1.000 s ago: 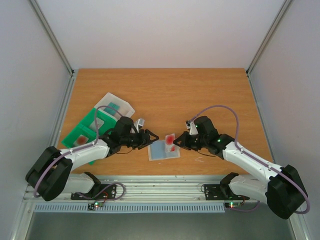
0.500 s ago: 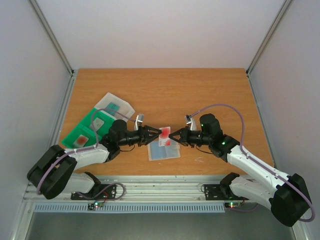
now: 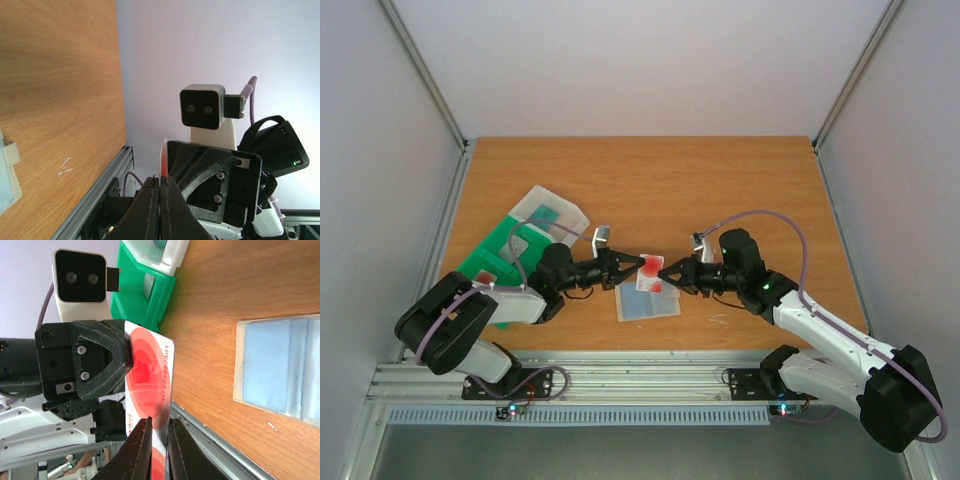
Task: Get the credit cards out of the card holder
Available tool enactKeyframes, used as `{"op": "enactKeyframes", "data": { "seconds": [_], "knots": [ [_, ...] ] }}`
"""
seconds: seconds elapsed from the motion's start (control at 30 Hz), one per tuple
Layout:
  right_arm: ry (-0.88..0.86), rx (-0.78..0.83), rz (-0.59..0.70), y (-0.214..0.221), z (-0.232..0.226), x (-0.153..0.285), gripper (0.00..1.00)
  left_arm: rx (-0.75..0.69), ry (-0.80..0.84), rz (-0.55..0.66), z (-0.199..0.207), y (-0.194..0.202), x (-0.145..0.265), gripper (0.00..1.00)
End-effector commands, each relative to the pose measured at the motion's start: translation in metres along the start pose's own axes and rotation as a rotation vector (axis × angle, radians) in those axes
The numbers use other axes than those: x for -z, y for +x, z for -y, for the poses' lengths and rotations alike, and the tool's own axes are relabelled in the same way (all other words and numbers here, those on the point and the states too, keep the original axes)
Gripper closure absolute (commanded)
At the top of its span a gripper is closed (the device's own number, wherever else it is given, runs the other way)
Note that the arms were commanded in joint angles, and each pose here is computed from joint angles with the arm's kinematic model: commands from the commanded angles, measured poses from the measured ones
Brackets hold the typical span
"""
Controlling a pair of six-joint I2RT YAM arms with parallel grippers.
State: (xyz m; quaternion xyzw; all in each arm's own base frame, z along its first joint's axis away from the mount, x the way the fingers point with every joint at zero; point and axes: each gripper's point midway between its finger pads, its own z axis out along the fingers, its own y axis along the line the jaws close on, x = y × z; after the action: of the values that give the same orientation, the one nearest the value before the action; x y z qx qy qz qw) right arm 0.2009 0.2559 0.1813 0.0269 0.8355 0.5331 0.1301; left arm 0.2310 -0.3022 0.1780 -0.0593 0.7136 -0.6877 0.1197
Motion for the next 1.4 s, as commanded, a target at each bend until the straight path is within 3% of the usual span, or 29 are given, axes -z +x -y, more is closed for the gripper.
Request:
{"op": "enactKeyframes", "data": {
  "seconds": [0.0,0.27,0.47,0.7,1.0,1.37],
  "knots": [
    [-0.015,0.063,-0.03,0.005,-0.009,0.003,0.87,-0.081,0.055,-0.045,0.016,0.009,0.0,1.0],
    [0.082,0.24,-0.046,0.009,-0.023,0.029,0.72,-0.15,-0.032,-0.114,0.012,0.023,0.006,1.0],
    [0.097,0.376,-0.107,0.012,-0.044,0.042,0.69,-0.228,-0.15,-0.206,0.011,0.037,0.015,1.0],
    [0.094,0.465,-0.211,0.019,-0.061,0.048,0.68,-0.324,-0.177,-0.287,0.026,0.053,0.027,1.0],
    [0.045,0.344,-0.31,0.025,-0.044,0.021,0.67,-0.34,-0.075,-0.352,0.046,0.069,0.033,0.99],
    [-0.097,0.305,-0.417,0.043,-0.046,0.01,0.62,-0.345,-0.035,-0.389,0.051,0.076,0.034,0.99]
  ]
}}
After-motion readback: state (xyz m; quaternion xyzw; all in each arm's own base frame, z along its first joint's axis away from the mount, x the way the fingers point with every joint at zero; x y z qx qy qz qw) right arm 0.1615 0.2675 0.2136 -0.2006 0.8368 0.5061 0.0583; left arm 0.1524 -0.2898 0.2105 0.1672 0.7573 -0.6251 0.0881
